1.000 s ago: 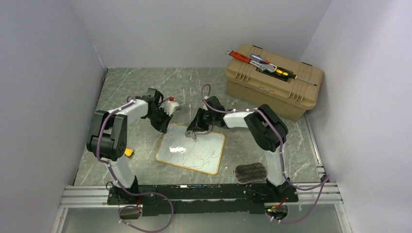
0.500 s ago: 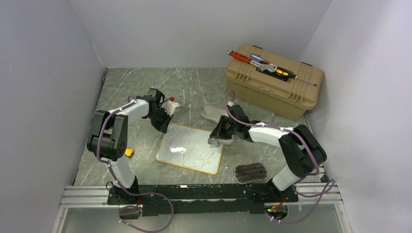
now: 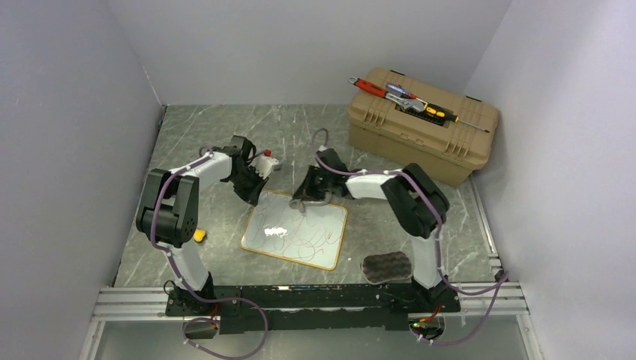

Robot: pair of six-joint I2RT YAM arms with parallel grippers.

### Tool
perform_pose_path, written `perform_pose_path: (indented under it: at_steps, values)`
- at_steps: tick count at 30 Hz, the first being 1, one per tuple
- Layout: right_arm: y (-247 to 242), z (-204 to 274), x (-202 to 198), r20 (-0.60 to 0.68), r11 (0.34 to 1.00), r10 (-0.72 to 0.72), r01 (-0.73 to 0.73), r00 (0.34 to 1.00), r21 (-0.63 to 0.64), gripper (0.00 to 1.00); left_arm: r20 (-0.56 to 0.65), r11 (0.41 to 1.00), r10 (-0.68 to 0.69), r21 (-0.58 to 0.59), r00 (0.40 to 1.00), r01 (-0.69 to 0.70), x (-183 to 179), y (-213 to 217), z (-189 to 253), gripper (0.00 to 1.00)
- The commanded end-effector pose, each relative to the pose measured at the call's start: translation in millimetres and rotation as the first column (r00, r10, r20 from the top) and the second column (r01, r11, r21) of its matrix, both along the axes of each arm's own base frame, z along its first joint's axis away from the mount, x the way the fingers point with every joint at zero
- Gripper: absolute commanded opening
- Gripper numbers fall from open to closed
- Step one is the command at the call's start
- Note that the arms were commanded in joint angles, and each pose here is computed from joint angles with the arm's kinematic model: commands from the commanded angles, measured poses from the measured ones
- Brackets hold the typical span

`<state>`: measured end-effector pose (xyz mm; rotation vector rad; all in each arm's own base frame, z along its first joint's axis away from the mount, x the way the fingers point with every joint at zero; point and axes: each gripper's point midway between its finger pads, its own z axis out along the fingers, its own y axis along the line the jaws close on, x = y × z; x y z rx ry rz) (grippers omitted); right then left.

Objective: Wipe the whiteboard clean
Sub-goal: Erase the whiteboard at the center of the board.

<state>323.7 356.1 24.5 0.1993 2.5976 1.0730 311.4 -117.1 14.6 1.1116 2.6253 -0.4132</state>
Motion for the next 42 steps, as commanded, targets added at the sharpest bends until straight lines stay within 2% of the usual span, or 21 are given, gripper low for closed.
perform_pose_path:
  at_steps: [1, 3, 7, 11, 15, 22, 25, 28, 32, 35, 38, 42]
  values:
    - [26, -36, -5, -0.034, 0.997, 0.01, -0.012, 0.999, -0.081, 0.0, -0.087, 0.994, -0.069, 0.074, 0.994, 0.076, -25, 4, -51, 0.07]
    - [14, -33, -5, -0.02, 0.996, -0.012, 0.01, 1.0, -0.093, 0.0, -0.09, 0.993, -0.069, 0.085, 0.994, 0.077, -25, 6, -51, 0.06]
    - [-48, -36, -21, -0.015, 0.988, -0.068, 0.065, 0.998, -0.137, 0.0, -0.069, 0.992, -0.062, 0.102, 0.996, 0.069, -21, 9, -51, 0.04]
    - [-96, -43, -43, 0.004, 0.969, -0.087, 0.085, 0.996, -0.232, 0.0, -0.064, 0.992, -0.06, 0.109, 0.996, 0.067, -21, 10, -50, 0.03]
    - [-70, -54, -41, -0.038, 0.978, -0.079, 0.071, 0.996, -0.195, 0.0, -0.065, 0.992, -0.066, 0.106, 0.996, 0.073, -23, 9, -52, 0.03]
    - [44, -51, -15, -0.013, 0.986, 0.019, -0.021, 1.0, -0.163, 0.0, -0.063, 0.991, -0.087, 0.1, 0.994, 0.093, -27, 8, -52, 0.02]
    - [67, -53, -10, -0.023, 0.987, 0.017, -0.02, 1.0, -0.161, 0.0, -0.066, 0.991, -0.09, 0.096, 0.994, 0.096, -29, 8, -51, 0.03]
    - [53, -58, -11, -0.028, 0.983, -0.031, 0.026, 0.999, -0.179, 0.0, -0.068, 0.99, -0.094, 0.099, 0.993, 0.1, -31, 9, -51, 0.03]
    - [-21, -68, -26, -0.075, 0.963, -0.187, 0.168, 0.98, -0.209, 0.0, -0.062, 0.989, -0.104, 0.103, 0.993, 0.11, -32, 10, -51, 0.02]
    - [-57, -73, -43, -0.125, 0.953, -0.271, 0.248, 0.954, -0.173, 0.0, -0.059, 0.989, -0.1, 0.1, 0.993, 0.106, -32, 10, -51, 0.02]
    - [-55, -79, -50, -0.153, 0.957, -0.261, 0.235, 0.953, -0.167, 0.0, -0.052, 0.991, -0.097, 0.089, 0.994, 0.102, -32, 8, -50, 0.02]
    - [-12, -81, -42, -0.164, 0.971, -0.215, 0.193, 0.963, -0.143, 0.0, -0.051, 0.991, -0.099, 0.082, 0.994, 0.103, -32, 7, -50, 0.02]
